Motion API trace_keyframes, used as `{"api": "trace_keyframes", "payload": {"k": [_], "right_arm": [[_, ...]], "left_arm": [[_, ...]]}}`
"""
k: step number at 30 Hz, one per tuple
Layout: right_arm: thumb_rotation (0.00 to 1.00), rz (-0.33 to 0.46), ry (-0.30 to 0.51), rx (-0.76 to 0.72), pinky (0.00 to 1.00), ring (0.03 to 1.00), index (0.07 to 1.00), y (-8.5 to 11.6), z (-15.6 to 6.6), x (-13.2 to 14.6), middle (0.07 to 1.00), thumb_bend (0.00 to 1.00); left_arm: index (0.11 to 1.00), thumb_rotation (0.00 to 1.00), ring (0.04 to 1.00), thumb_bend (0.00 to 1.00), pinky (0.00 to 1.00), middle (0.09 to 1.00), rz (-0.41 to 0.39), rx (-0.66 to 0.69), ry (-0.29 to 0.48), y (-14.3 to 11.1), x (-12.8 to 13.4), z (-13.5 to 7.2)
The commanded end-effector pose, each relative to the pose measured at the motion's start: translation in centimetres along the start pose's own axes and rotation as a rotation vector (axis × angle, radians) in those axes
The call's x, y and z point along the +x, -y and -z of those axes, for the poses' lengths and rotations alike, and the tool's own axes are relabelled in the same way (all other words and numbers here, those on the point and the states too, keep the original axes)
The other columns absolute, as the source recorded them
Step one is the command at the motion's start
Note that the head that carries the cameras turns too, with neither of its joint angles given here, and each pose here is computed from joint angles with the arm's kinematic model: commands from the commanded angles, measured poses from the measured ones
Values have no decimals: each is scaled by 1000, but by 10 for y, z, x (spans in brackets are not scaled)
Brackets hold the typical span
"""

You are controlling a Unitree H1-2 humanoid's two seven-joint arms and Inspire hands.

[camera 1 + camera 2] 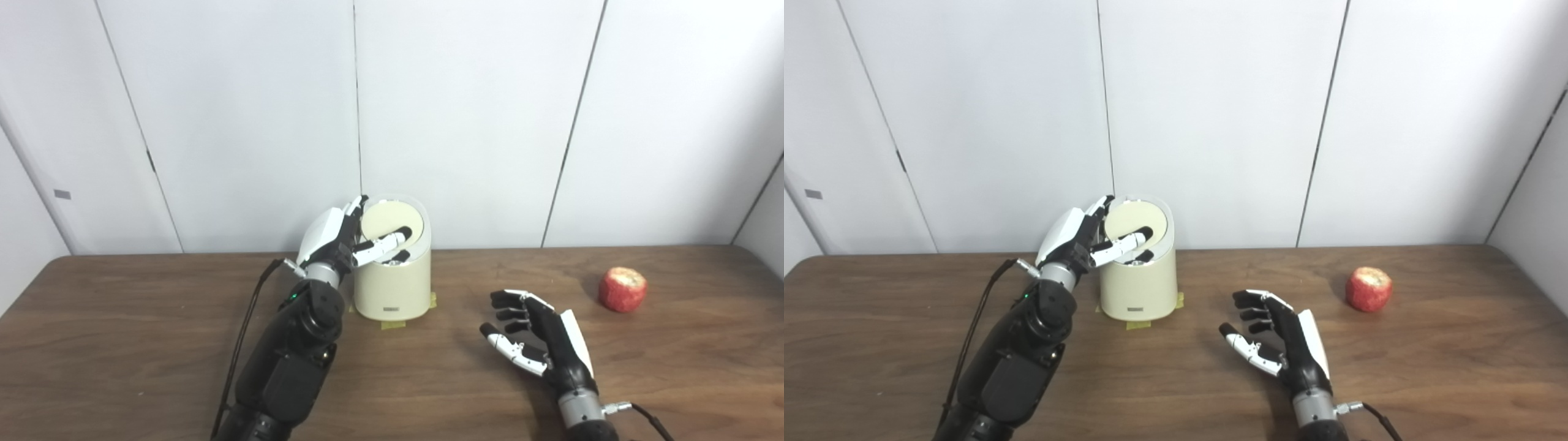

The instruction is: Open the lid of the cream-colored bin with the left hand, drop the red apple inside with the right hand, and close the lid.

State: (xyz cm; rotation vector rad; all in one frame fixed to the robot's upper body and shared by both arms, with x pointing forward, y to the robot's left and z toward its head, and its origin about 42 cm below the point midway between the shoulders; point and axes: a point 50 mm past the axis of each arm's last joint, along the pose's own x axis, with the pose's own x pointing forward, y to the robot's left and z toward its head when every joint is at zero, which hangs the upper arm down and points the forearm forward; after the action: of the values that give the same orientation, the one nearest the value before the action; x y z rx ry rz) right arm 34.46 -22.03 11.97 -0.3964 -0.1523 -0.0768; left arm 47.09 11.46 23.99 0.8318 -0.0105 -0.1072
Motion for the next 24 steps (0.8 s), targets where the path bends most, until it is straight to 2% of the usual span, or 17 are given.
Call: {"api": "trace_keyframes", "payload": {"k": [1, 2, 5, 9, 12, 13, 17, 19, 20, 24], "right_arm": [[261, 8, 32, 0, 579, 664, 673, -2, -5, 1, 693, 289], [265, 8, 33, -9, 573, 660, 672, -2, -6, 1, 690, 285], [262, 11, 28, 4, 571, 657, 672, -2, -6, 0, 687, 287], [274, 12, 19, 15, 583, 666, 672, -3, -6, 0, 692, 299], [280, 9, 13, 15, 581, 664, 674, -3, -7, 0, 692, 297], [277, 8, 14, 17, 579, 662, 674, -3, -7, 0, 691, 294], [268, 6, 19, 12, 581, 663, 673, -3, -8, -1, 691, 290], [268, 4, 23, 1, 579, 663, 672, -3, -7, 0, 690, 288], [272, 4, 24, -5, 578, 663, 672, -2, -7, 0, 690, 287], [278, 4, 25, -3, 574, 658, 670, -2, -8, 0, 687, 287]], "left_arm": [[987, 686, 996, 715, 953, 999, -63, 35, 75, -18, 9, -32], [975, 677, 974, 716, 921, 987, -64, 42, 74, -16, 10, -33], [969, 655, 984, 711, 932, 989, -63, 54, 70, -12, 10, -34], [963, 502, 1000, 629, 994, 994, -70, 81, 73, -7, 8, -36], [949, 402, 1000, 603, 982, 988, -77, 117, 79, -4, 6, -37], [945, 373, 999, 616, 973, 986, -76, 131, 81, -3, 6, -37], [949, 230, 1000, 795, 971, 989, -67, 210, 102, -1, 3, -37], [948, 191, 1000, 837, 972, 986, -69, 228, 110, 0, 1, -37], [947, 180, 1000, 845, 973, 984, -73, 236, 112, 0, 0, -38], [934, 121, 983, 751, 960, 968, -88, 261, 117, 1, -3, -40]]}}
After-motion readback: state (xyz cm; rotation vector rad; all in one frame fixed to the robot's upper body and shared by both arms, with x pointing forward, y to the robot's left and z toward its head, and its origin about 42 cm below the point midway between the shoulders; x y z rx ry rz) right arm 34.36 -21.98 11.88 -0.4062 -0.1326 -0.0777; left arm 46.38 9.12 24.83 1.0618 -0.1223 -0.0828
